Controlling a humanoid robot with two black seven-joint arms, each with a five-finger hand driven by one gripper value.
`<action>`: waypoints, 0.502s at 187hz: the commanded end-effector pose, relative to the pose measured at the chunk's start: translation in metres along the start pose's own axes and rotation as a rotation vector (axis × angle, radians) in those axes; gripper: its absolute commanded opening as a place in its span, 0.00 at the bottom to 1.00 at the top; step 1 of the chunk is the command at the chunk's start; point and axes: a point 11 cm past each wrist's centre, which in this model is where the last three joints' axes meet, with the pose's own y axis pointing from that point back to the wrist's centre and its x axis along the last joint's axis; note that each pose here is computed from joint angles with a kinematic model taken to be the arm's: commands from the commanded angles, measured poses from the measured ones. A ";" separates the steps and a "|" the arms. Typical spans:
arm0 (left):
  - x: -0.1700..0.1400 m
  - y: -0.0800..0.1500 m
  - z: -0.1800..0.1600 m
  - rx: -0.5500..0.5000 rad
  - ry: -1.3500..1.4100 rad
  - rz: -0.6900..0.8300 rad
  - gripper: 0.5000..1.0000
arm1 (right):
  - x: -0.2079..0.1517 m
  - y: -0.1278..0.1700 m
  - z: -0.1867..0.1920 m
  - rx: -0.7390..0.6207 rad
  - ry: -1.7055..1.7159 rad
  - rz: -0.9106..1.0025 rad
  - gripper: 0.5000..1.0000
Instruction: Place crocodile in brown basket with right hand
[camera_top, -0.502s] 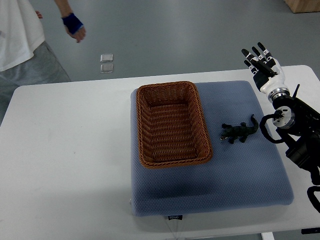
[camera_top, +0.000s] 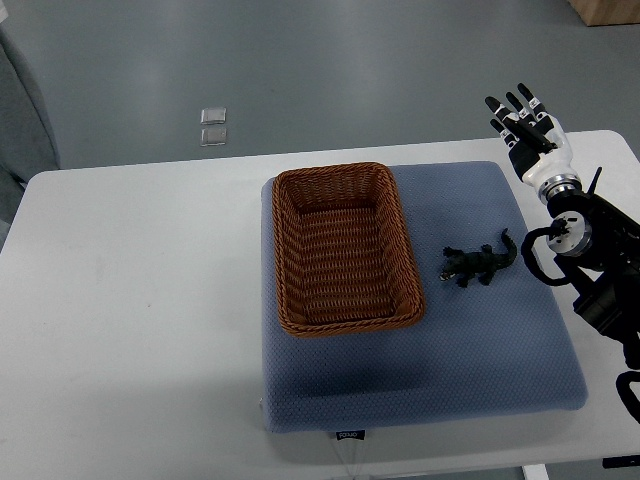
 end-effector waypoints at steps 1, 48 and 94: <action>0.001 0.000 0.000 0.000 0.000 0.004 1.00 | -0.001 0.000 -0.001 0.002 -0.003 -0.001 0.86; 0.002 0.000 0.000 0.000 0.001 0.005 1.00 | -0.001 -0.001 -0.002 0.004 -0.006 -0.002 0.86; 0.000 0.000 0.000 -0.002 0.005 0.000 1.00 | -0.005 -0.003 -0.005 0.012 -0.006 -0.007 0.86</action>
